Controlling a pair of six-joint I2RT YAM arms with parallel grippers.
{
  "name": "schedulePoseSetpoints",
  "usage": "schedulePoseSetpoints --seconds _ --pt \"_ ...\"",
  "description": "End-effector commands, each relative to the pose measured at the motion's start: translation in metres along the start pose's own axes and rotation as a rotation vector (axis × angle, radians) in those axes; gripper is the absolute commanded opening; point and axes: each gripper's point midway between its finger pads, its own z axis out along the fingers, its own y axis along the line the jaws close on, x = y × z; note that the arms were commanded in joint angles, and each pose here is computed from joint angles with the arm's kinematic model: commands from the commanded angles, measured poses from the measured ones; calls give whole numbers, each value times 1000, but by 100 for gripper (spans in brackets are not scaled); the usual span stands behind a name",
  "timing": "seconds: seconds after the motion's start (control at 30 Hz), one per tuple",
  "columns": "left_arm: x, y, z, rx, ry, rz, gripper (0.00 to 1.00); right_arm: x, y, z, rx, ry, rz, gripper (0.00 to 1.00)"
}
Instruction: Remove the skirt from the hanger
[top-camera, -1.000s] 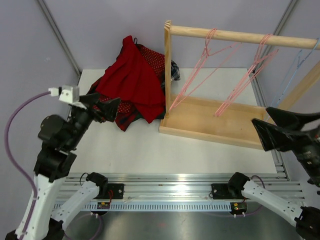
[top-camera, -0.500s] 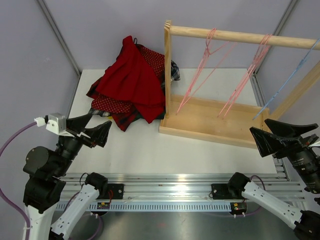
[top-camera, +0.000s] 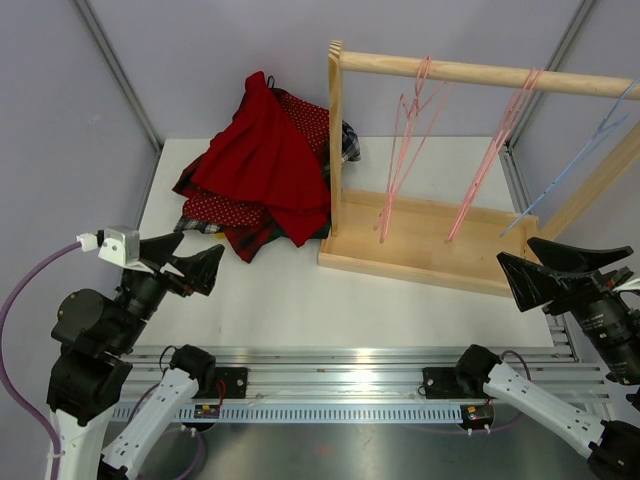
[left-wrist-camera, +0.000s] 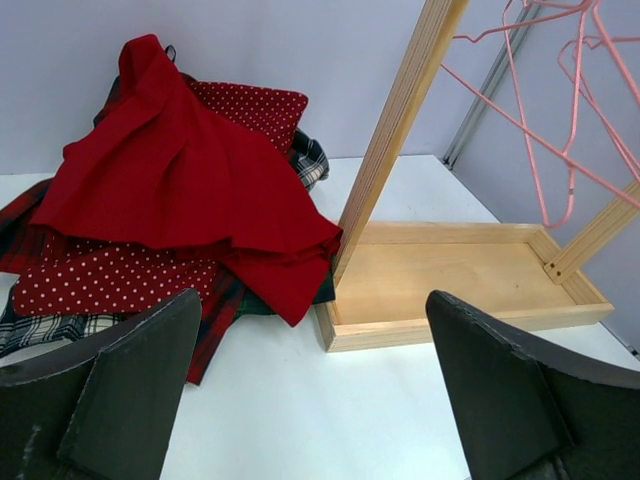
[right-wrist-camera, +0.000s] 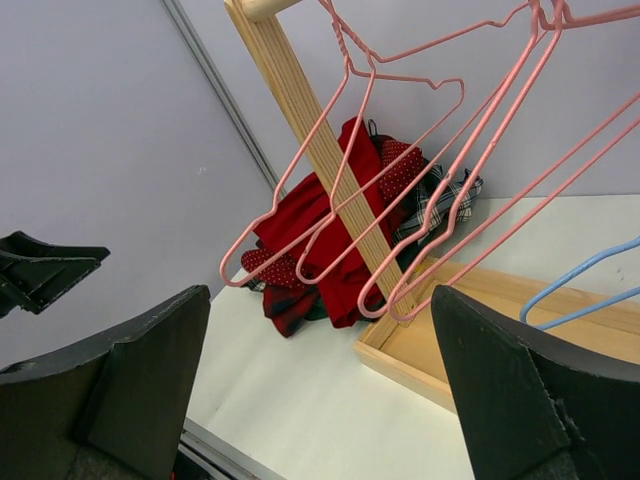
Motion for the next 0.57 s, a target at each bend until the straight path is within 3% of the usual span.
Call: schedulePoseSetpoints --seconds 0.0,0.53 --pt "-2 2 3 -11 10 25 99 7 -2 8 21 23 -16 99" --pt "-10 0 21 -17 38 7 99 8 6 5 -33 35 -37 99"
